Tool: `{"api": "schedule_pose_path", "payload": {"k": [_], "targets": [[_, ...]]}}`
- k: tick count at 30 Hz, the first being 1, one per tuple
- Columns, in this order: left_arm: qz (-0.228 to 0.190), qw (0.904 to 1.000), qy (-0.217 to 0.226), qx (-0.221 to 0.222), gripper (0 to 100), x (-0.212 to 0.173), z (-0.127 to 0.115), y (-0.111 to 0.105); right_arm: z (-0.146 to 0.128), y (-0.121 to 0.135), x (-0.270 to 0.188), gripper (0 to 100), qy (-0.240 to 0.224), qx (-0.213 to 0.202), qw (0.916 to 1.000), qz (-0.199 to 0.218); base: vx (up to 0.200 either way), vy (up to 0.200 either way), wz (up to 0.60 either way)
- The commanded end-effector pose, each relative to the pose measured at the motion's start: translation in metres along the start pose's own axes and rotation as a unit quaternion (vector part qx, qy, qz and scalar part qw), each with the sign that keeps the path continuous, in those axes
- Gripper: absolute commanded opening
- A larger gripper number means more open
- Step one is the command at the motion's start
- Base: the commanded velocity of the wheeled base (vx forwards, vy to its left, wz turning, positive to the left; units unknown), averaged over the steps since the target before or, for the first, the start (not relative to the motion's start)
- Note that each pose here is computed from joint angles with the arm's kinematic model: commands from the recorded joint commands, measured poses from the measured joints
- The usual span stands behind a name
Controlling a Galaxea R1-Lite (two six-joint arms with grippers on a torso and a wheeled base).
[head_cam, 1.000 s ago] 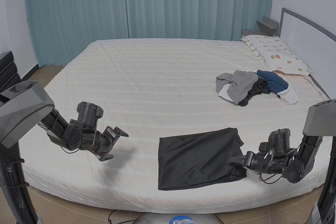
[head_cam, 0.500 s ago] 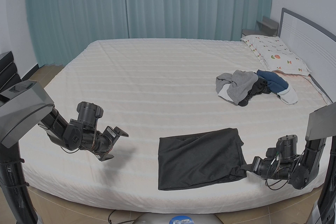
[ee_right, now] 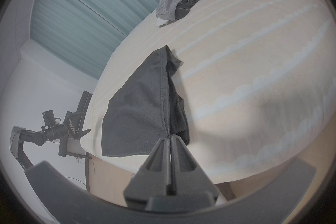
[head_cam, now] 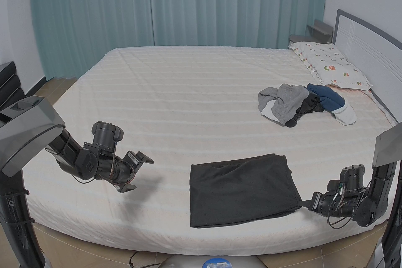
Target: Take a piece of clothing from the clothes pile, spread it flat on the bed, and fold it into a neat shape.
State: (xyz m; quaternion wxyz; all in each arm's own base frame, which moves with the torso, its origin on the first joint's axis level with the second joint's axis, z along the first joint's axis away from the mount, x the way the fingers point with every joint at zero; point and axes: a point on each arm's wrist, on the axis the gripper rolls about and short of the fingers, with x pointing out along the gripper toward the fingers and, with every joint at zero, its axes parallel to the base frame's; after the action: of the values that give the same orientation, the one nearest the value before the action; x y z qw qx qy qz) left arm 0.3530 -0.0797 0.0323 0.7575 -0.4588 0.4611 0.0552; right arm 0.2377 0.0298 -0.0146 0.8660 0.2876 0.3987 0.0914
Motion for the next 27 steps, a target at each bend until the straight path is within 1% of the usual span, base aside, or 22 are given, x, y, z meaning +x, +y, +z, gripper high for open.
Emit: {"api": "schedule_pose_path", "payload": {"k": [1,7,8,12,16,18,20,21,23,24,27], "targets": [[-0.001,1.0000,0.000,0.000,100,0.000,0.000,0.000,0.001,-0.003,-0.001,0,-0.001,-0.001,1.0000,-0.004,0.000,0.000,0.00],[-0.001,1.0000,0.000,0.000,100,0.000,0.000,0.000,-0.001,-0.004,0.000,0,0.004,-0.017,0.9998,-0.006,0.000,0.000,0.00],[-0.001,1.0000,0.000,0.000,100,0.000,0.000,0.000,-0.001,-0.005,0.001,100,0.004,-0.019,0.9998,-0.007,0.000,0.000,0.00],[-0.001,1.0000,0.000,0.001,100,0.000,0.000,-0.001,0.001,-0.005,0.004,100,0.001,-0.026,0.9996,-0.006,0.000,0.000,0.00],[-0.001,1.0000,0.000,0.000,100,0.000,0.000,-0.001,0.024,0.003,0.018,100,-0.038,-0.035,0.9985,0.017,0.000,0.000,0.00],[-0.001,1.0000,0.000,0.000,100,0.000,0.000,-0.001,0.034,0.006,0.027,100,-0.053,-0.041,0.9975,0.021,0.000,0.000,0.00],[-0.001,1.0000,0.000,0.000,100,0.000,0.000,-0.001,0.036,0.007,0.029,100,-0.056,-0.042,0.9973,0.022,0.000,0.000,0.00],[-0.001,1.0000,-0.001,-0.001,100,-0.001,0.000,-0.001,0.049,0.011,0.044,100,-0.065,-0.035,0.9968,0.030,0.000,0.000,0.00],[-0.001,1.0000,-0.001,-0.001,100,-0.001,0.000,-0.001,0.052,0.011,0.046,100,-0.067,-0.033,0.9967,0.032,0.000,0.000,0.00],[-0.003,1.0000,-0.001,-0.001,100,-0.001,0.001,-0.001,0.067,0.016,0.061,100,-0.068,-0.018,0.9969,0.035,0.000,0.000,0.00],[-0.003,1.0000,-0.002,0.000,100,-0.001,0.001,-0.002,0.075,0.017,0.074,100,-0.062,-0.008,0.9975,0.033,0.000,0.000,0.00]]}}
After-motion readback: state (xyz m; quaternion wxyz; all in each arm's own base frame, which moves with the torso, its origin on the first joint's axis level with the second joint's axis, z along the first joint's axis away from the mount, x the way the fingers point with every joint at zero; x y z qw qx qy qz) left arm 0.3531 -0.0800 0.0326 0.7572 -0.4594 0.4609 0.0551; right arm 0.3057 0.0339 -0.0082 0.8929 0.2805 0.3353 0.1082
